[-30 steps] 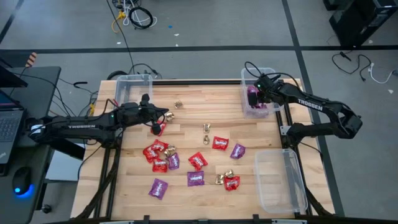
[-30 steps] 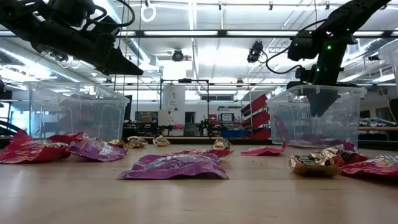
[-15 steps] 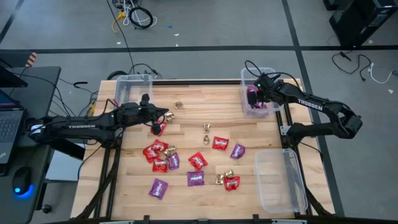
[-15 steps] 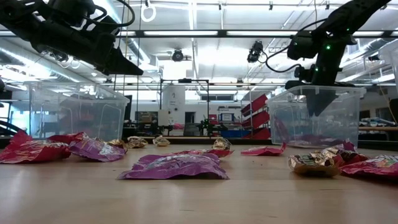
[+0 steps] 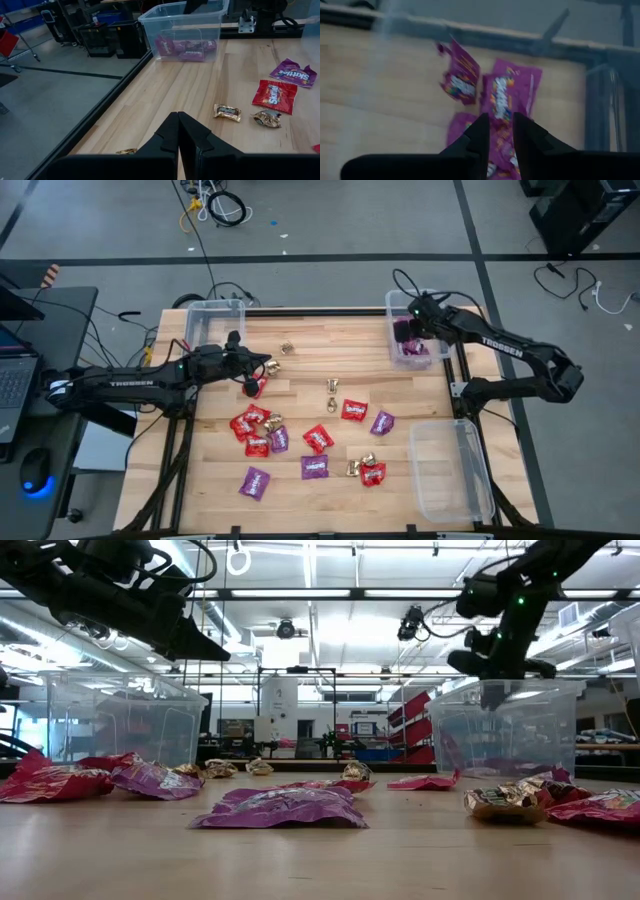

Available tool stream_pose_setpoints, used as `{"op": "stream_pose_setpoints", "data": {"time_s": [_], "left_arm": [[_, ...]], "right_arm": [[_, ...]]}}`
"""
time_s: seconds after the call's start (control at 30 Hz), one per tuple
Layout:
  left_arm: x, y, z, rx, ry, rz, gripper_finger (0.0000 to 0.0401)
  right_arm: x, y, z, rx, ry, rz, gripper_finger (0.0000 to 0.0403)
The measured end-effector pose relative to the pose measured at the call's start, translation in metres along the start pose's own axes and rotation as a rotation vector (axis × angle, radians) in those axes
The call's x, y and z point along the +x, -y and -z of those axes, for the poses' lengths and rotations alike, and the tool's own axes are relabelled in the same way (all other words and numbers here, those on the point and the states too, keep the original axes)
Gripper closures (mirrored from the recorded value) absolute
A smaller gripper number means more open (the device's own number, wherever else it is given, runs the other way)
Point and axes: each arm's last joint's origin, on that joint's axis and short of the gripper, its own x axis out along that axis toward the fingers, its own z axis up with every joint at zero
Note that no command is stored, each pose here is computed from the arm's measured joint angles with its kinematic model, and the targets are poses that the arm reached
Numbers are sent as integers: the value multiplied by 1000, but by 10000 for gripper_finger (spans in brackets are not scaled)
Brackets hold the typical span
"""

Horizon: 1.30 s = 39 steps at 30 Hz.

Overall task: Sort candy
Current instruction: Put the purple candy into the top right transparent bin

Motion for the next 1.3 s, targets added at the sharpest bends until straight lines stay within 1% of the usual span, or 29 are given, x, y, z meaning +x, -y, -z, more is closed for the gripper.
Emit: {"op": "stream_pose_setpoints", "data": {"time_s": [0.37, 0.57, 0.67, 0.8, 1.13, 1.3], "left_arm": [[0, 0, 0, 0, 0, 0, 392], [0, 0, 0, -2, 0, 0, 392], [0, 0, 0, -3, 0, 0, 392], [0, 0, 0, -3, 0, 0, 392], [0, 0, 0, -4, 0, 0, 392], [0, 0, 0, -4, -1, 0, 392]], "right_arm": [[-43, -30, -20, -61, 93, -126, 332], [-73, -49, -24, -142, 145, -202, 332], [-87, -61, -21, -227, 170, -262, 332], [-101, -75, -8, -391, 171, -353, 332], [-130, -102, 39, -684, 91, -619, 332], [-139, -114, 62, -787, 58, -674, 332]]}}
